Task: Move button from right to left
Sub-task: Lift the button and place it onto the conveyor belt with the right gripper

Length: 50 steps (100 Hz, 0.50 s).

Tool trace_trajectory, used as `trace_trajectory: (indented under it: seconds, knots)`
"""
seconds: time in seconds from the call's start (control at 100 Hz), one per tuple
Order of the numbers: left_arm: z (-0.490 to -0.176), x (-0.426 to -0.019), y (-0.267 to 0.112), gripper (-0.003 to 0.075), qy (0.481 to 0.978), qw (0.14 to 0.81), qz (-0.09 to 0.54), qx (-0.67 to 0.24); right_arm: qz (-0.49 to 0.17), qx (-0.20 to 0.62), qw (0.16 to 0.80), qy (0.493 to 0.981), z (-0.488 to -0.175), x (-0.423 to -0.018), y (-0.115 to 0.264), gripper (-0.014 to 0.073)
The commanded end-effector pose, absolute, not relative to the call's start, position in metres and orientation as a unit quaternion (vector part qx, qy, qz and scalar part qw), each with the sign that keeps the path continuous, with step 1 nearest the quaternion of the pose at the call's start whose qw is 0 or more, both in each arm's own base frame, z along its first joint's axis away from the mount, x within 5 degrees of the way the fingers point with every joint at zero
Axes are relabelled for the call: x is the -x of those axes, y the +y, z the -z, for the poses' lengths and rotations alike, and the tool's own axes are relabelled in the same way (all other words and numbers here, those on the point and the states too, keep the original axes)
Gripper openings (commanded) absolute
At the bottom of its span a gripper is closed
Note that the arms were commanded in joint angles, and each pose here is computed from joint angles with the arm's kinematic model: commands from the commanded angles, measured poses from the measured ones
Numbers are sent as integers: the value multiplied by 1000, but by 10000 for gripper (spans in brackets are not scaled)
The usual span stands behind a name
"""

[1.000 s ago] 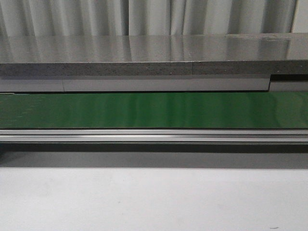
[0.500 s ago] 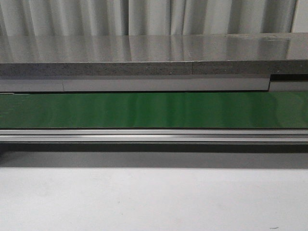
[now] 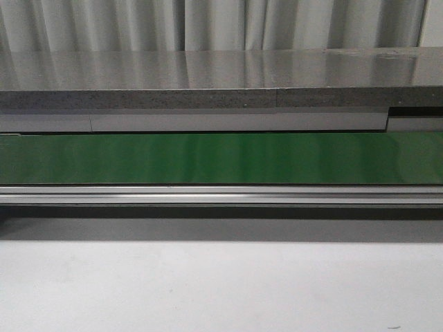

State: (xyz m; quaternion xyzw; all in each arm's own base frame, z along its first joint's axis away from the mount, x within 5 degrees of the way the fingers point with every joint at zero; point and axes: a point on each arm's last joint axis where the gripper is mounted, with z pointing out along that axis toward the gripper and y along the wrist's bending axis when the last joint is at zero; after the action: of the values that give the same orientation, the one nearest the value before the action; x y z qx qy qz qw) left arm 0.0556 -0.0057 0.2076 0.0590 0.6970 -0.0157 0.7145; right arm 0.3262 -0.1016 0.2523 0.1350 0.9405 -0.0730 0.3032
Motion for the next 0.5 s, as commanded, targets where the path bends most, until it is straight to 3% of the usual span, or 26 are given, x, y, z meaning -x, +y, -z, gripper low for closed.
trace_trajectory:
  seconds: [0.0,0.39,0.49]
  knots:
    - [-204,-54,-6,5,668,742,23,-56,71,-101,342,932,-277,-328,-82,151]
    - [-204,-54,-6,5,668,742,23,-56,48,-73,294,952,-270,-326,-54,155]
    - [-204,-54,-6,5,668,742,23,-56,46,-74,283,955,-265,-327,-54,195]
